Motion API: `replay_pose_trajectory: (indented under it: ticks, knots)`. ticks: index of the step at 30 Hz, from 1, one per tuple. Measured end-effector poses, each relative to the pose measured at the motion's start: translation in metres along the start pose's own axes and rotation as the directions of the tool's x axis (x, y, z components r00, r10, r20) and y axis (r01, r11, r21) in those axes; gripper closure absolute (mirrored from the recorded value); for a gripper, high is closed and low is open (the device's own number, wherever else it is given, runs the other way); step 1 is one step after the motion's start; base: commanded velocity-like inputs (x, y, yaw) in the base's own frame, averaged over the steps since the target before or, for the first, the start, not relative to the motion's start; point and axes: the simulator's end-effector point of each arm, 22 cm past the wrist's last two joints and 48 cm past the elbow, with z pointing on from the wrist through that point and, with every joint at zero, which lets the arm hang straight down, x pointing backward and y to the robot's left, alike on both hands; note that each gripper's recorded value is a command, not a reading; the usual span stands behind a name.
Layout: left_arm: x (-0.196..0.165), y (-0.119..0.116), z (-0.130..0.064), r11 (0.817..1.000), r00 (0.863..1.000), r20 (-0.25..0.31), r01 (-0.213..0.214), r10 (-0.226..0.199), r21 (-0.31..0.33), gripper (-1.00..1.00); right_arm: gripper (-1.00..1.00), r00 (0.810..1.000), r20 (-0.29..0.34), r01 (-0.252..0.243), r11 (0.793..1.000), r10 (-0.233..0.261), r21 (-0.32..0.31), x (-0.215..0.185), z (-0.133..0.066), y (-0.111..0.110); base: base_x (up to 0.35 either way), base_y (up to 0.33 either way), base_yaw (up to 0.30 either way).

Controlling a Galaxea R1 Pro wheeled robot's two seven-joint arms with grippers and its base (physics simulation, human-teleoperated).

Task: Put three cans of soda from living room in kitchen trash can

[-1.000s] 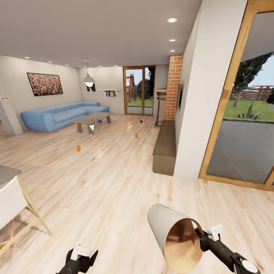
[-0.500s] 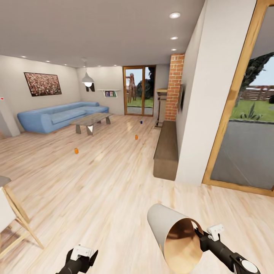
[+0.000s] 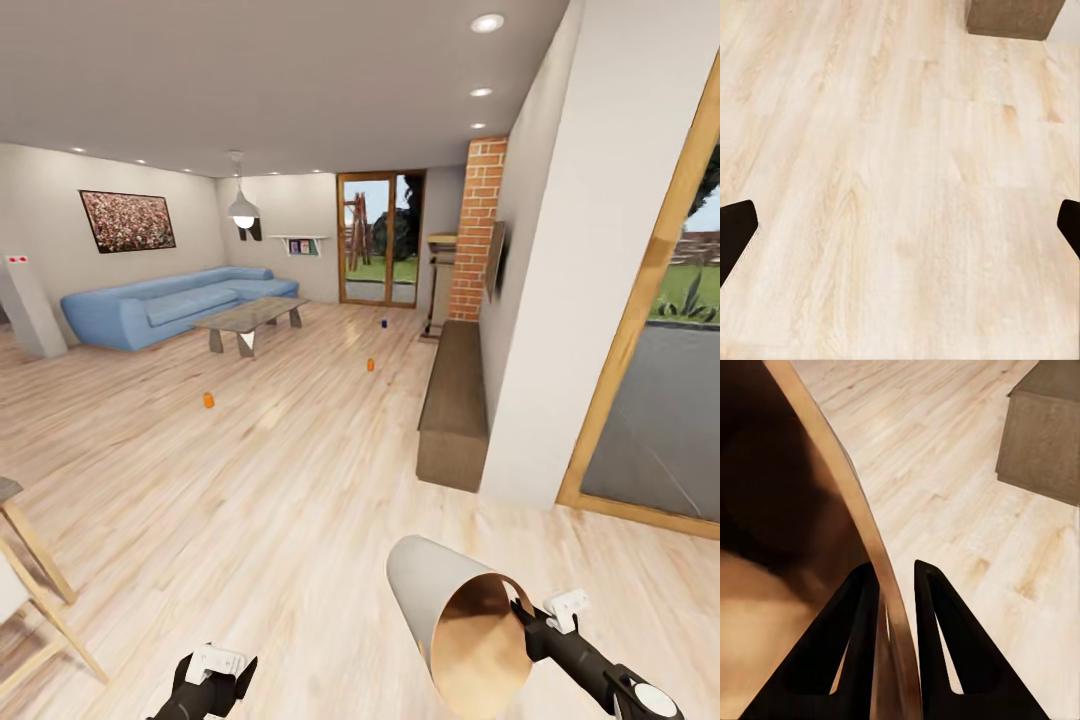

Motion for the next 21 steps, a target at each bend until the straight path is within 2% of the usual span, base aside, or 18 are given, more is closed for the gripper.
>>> replay_pose_trajectory:
  ticks: [12, 18, 21]
  knots:
    - [0.0, 0.0002, 0.0, 1.0, 1.0, 0.0, 0.0, 0.0, -0.001, -1.0, 1.0, 1.0, 0.0, 0.001, 1.0, -0.001, 0.0, -0.0002, 0.0, -0.0001, 0.325, 0.0, 0.134]
    - [0.0, 0.0002, 0.0, 1.0, 1.0, 0.0, 0.0, 0.0, -0.001, -1.0, 1.0, 1.0, 0.0, 0.001, 1.0, -0.001, 0.0, -0.0001, 0.0, -0.0002, 0.325, 0.0, 0.041]
    - [0.0, 0.0005, 0.0, 1.0, 1.0, 0.0, 0.0, 0.0, -0.002, -1.0, 1.0, 1.0, 0.001, 0.0, 1.0, 0.0, 0.022, -0.0003, 0.0, -0.0051, 0.325, 0.0, 0.004]
